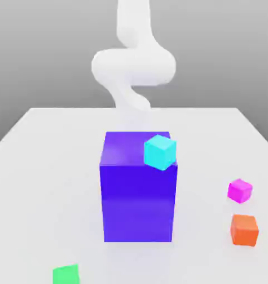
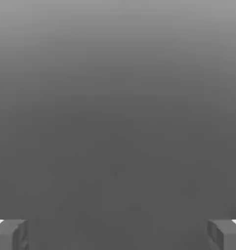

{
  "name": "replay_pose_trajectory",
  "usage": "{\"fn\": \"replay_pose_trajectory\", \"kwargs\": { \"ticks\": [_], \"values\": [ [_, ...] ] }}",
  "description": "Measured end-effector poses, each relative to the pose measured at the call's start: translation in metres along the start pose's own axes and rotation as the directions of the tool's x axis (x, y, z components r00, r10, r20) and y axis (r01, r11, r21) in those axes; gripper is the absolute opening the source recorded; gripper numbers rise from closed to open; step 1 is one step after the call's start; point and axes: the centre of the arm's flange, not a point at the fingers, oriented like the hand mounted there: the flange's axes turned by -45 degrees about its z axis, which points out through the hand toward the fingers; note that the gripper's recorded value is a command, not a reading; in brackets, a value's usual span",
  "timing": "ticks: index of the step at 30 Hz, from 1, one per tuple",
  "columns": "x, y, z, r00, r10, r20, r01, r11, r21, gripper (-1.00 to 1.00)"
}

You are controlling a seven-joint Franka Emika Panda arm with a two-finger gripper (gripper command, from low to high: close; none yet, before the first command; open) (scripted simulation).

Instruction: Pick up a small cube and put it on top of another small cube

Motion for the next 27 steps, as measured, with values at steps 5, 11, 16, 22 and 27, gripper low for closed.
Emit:
{"fn": "replay_pose_trajectory", "kwargs": {
  "ticks": [5,11,16,22,27],
  "values": [
    [-0.017,-0.045,0.073,0.970,-0.233,0.074,0.221,0.965,0.144,0.00],
    [-0.056,-0.112,0.145,0.859,-0.503,0.100,0.453,0.836,0.310,0.00],
    [-0.104,-0.170,0.193,0.709,-0.701,0.076,0.610,0.663,0.433,0.00],
    [-0.178,-0.235,0.233,0.472,-0.882,0.000,0.738,0.395,0.547,0.00],
    [-0.248,-0.277,0.253,0.242,-0.966,-0.092,0.784,0.139,0.605,0.00]
  ]
}}
